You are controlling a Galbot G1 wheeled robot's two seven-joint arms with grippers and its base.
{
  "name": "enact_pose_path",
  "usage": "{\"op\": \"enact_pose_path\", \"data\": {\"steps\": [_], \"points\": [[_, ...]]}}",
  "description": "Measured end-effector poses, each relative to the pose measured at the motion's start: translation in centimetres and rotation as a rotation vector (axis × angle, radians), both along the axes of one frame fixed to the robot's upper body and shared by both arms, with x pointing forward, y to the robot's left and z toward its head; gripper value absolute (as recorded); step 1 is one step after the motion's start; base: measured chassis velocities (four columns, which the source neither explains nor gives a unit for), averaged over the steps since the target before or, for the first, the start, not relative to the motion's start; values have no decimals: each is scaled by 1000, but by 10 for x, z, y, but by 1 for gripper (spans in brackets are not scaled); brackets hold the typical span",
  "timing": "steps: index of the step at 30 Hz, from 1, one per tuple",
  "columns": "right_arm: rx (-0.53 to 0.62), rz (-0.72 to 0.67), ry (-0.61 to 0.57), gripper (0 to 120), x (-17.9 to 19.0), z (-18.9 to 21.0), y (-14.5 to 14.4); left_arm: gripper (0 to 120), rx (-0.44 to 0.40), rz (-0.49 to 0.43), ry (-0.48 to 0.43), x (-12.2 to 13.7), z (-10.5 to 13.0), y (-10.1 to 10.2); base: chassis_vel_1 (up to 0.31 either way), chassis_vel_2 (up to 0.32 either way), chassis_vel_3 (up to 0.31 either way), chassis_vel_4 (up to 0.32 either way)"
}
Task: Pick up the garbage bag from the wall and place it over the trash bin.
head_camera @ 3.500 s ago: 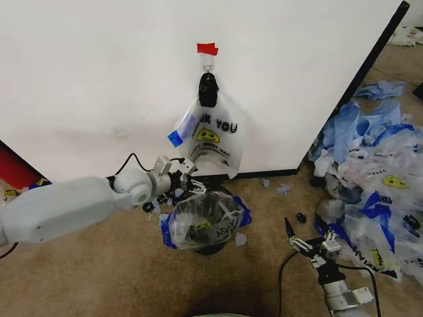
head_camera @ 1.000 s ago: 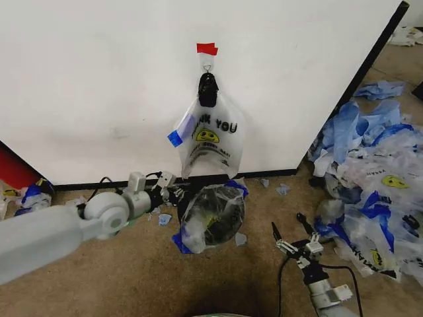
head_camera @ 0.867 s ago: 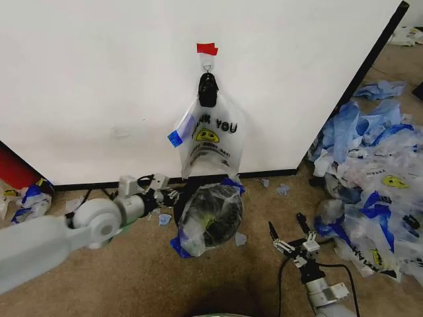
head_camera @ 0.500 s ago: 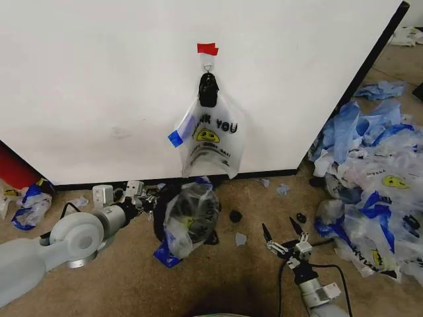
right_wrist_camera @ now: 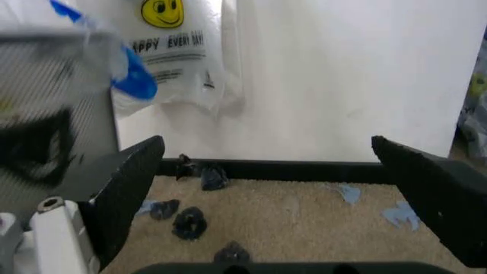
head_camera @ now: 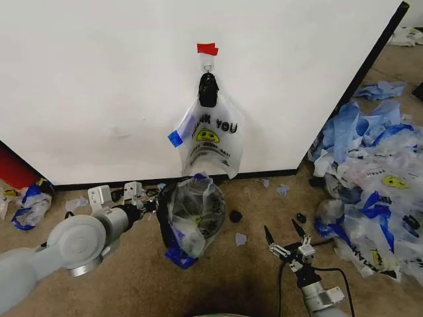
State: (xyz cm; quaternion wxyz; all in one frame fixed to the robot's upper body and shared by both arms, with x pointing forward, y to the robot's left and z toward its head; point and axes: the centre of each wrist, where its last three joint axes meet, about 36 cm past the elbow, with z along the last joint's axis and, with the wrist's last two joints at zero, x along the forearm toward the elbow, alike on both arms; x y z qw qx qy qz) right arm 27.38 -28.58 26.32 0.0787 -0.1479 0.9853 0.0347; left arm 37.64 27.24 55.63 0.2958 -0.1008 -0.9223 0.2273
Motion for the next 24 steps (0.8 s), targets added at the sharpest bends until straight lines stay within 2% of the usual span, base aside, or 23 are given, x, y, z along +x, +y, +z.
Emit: {"op": "enact_pose_path", "data": {"steps": [4, 15, 24], "points": [[2, 4, -1, 100, 0, 0, 3, 2, -51, 46, 6, -4, -2, -6, 0, 0, 0, 0], [-3, 1, 1, 100, -2, 0, 2, 2, -117, 134, 38, -8, -12, -21, 0, 0, 0, 0], [-6, -2, 0, 100, -2, 1, 2, 2, -89, 203, 62, -19, -34, -19, 0, 0, 0, 0]]}}
